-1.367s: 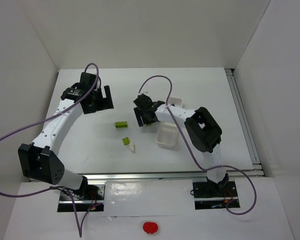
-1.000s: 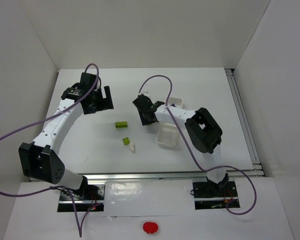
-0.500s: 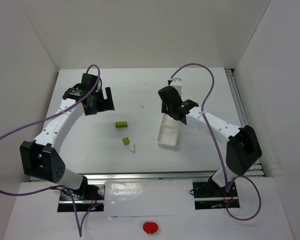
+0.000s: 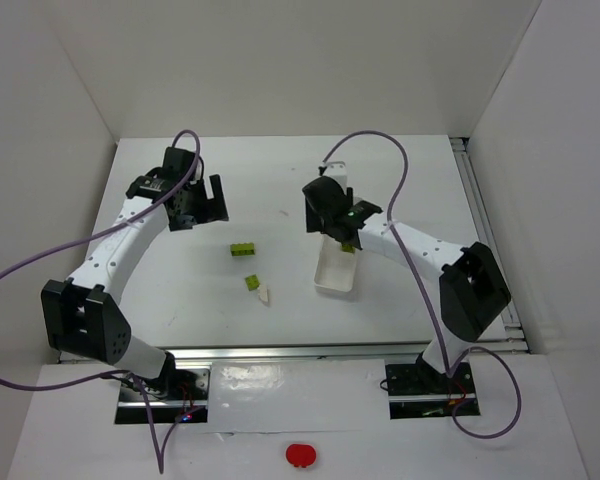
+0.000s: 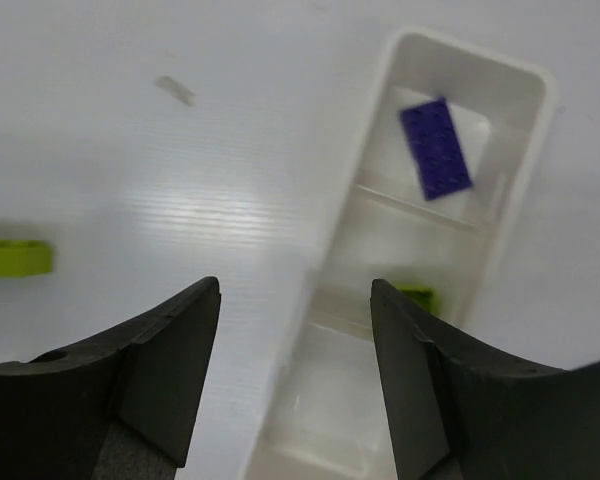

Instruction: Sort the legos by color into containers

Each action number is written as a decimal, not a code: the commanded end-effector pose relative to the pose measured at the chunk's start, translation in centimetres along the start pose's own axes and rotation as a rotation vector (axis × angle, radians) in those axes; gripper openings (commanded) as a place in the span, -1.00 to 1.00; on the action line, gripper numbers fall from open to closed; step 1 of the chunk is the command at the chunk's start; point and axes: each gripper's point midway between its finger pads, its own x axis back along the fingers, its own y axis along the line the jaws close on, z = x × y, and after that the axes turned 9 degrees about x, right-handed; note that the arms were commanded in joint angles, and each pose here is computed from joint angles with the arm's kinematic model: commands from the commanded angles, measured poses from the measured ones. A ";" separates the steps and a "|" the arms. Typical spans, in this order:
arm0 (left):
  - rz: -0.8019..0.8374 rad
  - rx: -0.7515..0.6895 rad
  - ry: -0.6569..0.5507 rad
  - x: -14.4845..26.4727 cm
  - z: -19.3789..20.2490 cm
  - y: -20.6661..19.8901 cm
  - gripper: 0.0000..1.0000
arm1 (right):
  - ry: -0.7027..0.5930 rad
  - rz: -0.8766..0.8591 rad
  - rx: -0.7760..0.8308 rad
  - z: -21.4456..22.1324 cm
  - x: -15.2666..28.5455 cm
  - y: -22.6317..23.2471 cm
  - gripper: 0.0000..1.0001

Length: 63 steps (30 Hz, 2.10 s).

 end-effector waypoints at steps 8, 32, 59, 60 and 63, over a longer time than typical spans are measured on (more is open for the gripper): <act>-0.067 0.222 -0.140 3.7 -4.0 3.5 1.00 | -0.103 -0.427 0.507 0.5 2.0 16.0 0.81; -0.070 0.337 -0.124 4.3 -3.3 7.2 1.00 | -0.114 -0.428 0.490 1.1 -8.2 23.0 0.15; 0.064 0.146 -0.064 2.5 -2.1 2.6 1.00 | -0.092 0.135 -0.175 1.1 0.1 -2.7 -0.68; 0.069 0.145 -0.072 2.7 -2.4 2.4 1.00 | -0.085 0.132 -0.174 1.2 -0.1 -3.0 -0.68; 0.069 0.137 -0.061 2.4 -2.1 2.2 1.00 | -0.063 0.140 -0.168 1.6 -1.3 -2.8 -0.57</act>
